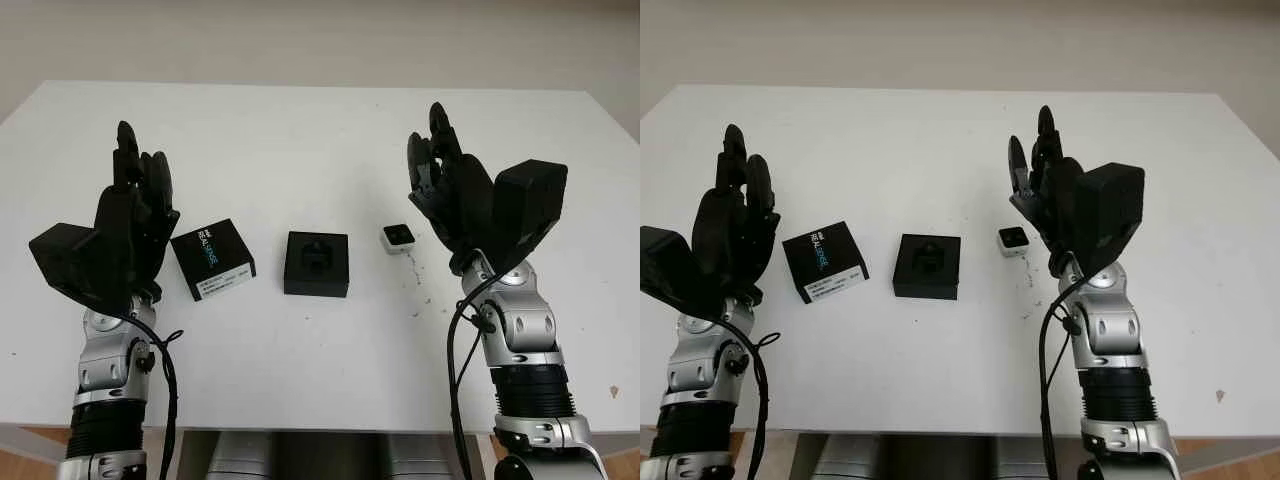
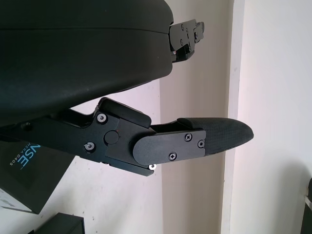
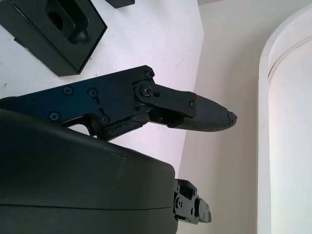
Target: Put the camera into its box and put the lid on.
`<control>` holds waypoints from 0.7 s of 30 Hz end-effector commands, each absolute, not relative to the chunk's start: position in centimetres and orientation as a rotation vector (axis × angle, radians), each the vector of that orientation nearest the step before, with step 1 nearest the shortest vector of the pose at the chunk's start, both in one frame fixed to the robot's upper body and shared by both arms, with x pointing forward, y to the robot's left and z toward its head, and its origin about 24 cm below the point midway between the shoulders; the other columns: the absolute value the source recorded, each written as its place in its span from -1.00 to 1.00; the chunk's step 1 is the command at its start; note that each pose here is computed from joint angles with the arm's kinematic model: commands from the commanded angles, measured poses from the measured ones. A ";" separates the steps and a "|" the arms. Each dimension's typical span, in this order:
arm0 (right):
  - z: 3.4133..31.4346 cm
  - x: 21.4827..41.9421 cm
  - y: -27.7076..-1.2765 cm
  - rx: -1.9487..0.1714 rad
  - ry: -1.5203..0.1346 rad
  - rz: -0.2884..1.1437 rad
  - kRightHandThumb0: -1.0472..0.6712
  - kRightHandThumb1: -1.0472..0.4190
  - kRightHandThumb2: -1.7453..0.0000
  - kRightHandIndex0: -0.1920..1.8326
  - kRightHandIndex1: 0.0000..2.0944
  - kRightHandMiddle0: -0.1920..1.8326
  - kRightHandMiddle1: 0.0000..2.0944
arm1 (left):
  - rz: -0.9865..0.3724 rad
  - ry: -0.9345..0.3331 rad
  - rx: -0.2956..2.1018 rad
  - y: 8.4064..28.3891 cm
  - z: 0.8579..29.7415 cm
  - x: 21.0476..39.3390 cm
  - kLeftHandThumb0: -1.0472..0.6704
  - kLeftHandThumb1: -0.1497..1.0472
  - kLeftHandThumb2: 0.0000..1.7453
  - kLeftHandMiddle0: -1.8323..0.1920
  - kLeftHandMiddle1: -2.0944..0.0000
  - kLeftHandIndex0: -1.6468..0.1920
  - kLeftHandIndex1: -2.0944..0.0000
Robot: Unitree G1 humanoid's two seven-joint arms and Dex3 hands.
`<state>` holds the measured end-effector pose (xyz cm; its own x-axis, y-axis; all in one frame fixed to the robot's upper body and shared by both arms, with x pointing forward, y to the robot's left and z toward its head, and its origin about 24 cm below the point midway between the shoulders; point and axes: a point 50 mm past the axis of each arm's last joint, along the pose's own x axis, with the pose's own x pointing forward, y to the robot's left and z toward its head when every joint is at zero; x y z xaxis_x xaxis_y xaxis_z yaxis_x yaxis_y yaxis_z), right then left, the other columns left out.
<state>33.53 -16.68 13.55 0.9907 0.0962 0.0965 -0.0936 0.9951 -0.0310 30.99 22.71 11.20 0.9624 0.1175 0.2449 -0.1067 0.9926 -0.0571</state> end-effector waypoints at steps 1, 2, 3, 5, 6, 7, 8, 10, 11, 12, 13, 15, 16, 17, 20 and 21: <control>14.0 33.3 -16.7 -0.032 -0.121 0.095 -0.54 -1.00 0.28 -1.00 -1.00 -1.00 -1.00 | 0.116 -0.264 -0.031 22.9 11.6 30.9 -0.68 1.00 -0.39 0.99 0.95 0.99 0.96; 14.0 33.3 -16.8 -0.037 -0.120 0.096 -0.55 -1.00 0.28 -1.00 -1.00 -1.00 -1.00 | 0.115 -0.264 -0.030 22.8 11.5 30.9 -0.68 1.00 -0.39 0.99 0.95 1.00 0.96; 14.0 33.3 -16.8 -0.038 -0.119 0.095 -0.55 -1.00 0.28 -1.00 -1.00 -1.00 -1.00 | 0.113 -0.263 -0.032 22.8 11.5 30.8 -0.68 1.00 -0.39 0.99 0.95 1.00 0.96; 13.9 33.3 -16.8 -0.031 -0.118 0.097 -0.55 -1.00 0.29 -1.00 -1.00 -1.00 -1.00 | 0.112 -0.260 -0.035 22.7 11.5 30.8 -0.67 1.00 -0.39 0.99 0.95 1.00 0.96; 13.9 33.3 -16.9 -0.028 -0.115 0.099 -0.55 -1.00 0.29 -1.00 -1.00 -1.00 -1.00 | 0.111 -0.259 -0.035 22.6 11.5 30.9 -0.67 1.00 -0.39 0.99 0.95 1.00 0.96; 13.9 33.4 -16.9 -0.028 -0.113 0.102 -0.56 -1.00 0.30 -1.00 -1.00 -1.00 -1.00 | 0.110 -0.257 -0.035 22.6 11.5 30.9 -0.67 1.00 -0.39 0.99 0.95 1.00 0.96; 13.9 33.4 -16.9 -0.030 -0.110 0.105 -0.56 -1.00 0.29 -1.00 -1.00 -1.00 -1.00 | 0.109 -0.256 -0.035 22.5 11.4 31.0 -0.67 1.00 -0.40 0.99 0.95 1.00 0.96; 13.8 33.5 -17.0 -0.031 -0.107 0.103 -0.56 -1.00 0.29 -1.00 -1.00 -1.00 -1.00 | 0.109 -0.253 -0.036 22.5 11.3 31.0 -0.66 1.00 -0.40 0.99 0.95 1.00 0.96; 13.9 33.5 -17.1 -0.027 -0.107 0.099 -0.53 -1.00 0.32 -1.00 -1.00 -1.00 -1.00 | 0.109 -0.252 -0.037 22.4 11.3 31.1 -0.66 1.00 -0.40 0.99 0.95 0.99 0.95; 14.0 33.6 -17.3 -0.024 -0.107 0.091 -0.51 -1.00 0.36 -1.00 -1.00 -1.00 -1.00 | 0.109 -0.251 -0.037 22.4 11.3 31.1 -0.66 1.00 -0.41 0.99 0.95 0.99 0.95; 14.2 33.6 -17.5 -0.023 -0.110 0.083 -0.49 -1.00 0.41 -1.00 -1.00 -1.00 -1.00 | 0.109 -0.250 -0.036 22.4 11.3 31.1 -0.66 1.00 -0.41 0.99 0.95 0.99 0.95; 14.7 33.8 -18.1 -0.065 -0.135 0.061 -0.48 -1.00 0.60 -0.90 -0.95 -0.89 -0.93 | 0.108 -0.252 -0.034 22.4 11.2 31.1 -0.66 1.00 -0.40 1.00 0.95 1.00 0.95; 15.1 33.9 -18.5 -0.106 -0.154 0.051 -0.48 -1.00 0.68 -0.84 -0.91 -0.81 -0.89 | 0.108 -0.253 -0.035 22.5 11.2 31.0 -0.66 1.00 -0.40 1.00 0.95 1.00 0.95; 15.5 34.0 -18.8 -0.149 -0.165 0.044 -0.48 -1.00 0.76 -0.77 -0.88 -0.74 -0.84 | 0.108 -0.253 -0.036 22.5 11.2 31.0 -0.66 1.00 -0.41 1.00 0.95 1.00 0.95; 16.7 34.3 -19.8 -0.267 -0.197 0.048 -0.49 -0.95 0.92 -0.57 -0.82 -0.78 -0.38 | 0.110 -0.253 -0.026 22.5 11.2 31.0 -0.67 1.00 -0.41 0.99 0.95 0.99 0.95; 17.0 34.4 -20.1 -0.309 -0.201 0.051 -0.45 -0.91 0.94 -0.55 -0.81 -0.81 -0.29 | 0.109 -0.252 -0.024 22.5 11.2 31.0 -0.67 1.00 -0.41 0.99 0.95 0.99 0.95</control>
